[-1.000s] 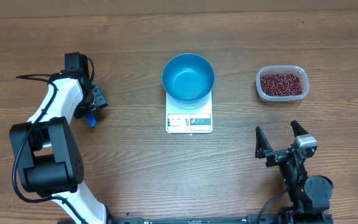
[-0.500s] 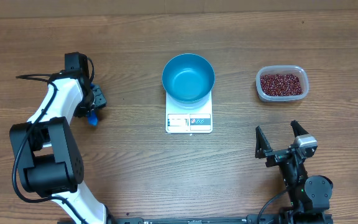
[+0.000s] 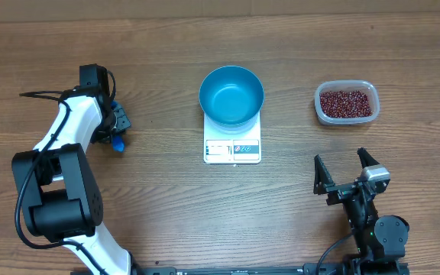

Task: Scoop item into bowl and weigh 150g on scale
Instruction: 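Lower the left gripper and close it on the blue scoop handle, then lift the blue scoop with the left gripper toward the bowl, then reach the right gripper to the scoop handle and grasp it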

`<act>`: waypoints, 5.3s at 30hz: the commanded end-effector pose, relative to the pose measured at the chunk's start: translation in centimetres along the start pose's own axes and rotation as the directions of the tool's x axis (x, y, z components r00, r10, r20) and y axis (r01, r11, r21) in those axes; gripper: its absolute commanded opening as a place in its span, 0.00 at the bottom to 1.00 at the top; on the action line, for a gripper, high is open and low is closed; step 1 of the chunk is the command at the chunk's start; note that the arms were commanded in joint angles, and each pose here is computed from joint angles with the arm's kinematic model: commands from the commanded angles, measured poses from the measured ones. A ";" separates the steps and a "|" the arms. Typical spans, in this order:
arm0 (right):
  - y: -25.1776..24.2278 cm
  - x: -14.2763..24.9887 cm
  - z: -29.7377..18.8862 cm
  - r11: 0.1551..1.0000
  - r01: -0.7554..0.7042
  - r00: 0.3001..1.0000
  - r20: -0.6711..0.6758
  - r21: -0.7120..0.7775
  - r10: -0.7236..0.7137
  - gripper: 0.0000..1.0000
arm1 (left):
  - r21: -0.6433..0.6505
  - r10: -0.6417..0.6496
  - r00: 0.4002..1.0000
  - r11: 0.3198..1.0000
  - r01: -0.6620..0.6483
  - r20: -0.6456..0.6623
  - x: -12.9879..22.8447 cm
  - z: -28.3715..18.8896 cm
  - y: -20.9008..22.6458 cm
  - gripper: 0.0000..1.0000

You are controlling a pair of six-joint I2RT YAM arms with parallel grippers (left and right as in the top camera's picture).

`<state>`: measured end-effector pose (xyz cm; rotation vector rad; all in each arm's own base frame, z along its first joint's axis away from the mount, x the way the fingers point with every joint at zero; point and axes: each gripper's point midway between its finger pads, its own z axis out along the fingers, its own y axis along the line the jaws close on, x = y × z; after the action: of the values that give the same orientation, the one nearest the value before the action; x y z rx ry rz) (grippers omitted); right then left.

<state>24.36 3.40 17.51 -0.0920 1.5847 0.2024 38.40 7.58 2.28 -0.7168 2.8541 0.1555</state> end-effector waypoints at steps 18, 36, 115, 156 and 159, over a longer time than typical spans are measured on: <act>-0.2 0.1 0.0 1.000 0.002 1.000 0.006 0.009 -0.002 1.00 | 0.300 -0.046 0.999 0.953 0.049 -0.015 -2.8 -7.6 -5.2 0.04; -0.2 0.1 0.0 1.000 0.002 1.000 0.006 0.010 -0.002 1.00 | 0.574 -0.003 0.973 0.808 -0.134 0.231 0.0 -28.0 -15.6 0.04; 16.9 -2.9 9.7 0.639 -0.705 0.663 -0.607 -0.309 0.438 0.93 | 0.360 -0.357 0.904 0.832 0.422 -0.236 12.8 -21.2 -26.2 0.04; 19.7 -1.6 14.1 0.524 -0.805 0.560 -0.650 -0.280 0.514 0.41 | 0.352 -0.396 0.881 0.811 0.467 -0.258 12.9 -21.3 -26.3 0.04; 19.7 -1.8 14.1 0.523 -0.804 0.562 -0.648 -0.282 0.514 0.38 | 0.351 -0.396 0.881 0.811 0.467 -0.258 12.9 -21.3 -26.3 0.04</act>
<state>34.31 24.67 19.31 0.0806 1.9857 1.3872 36.27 -23.97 18.35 -1.2801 2.6524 -0.5475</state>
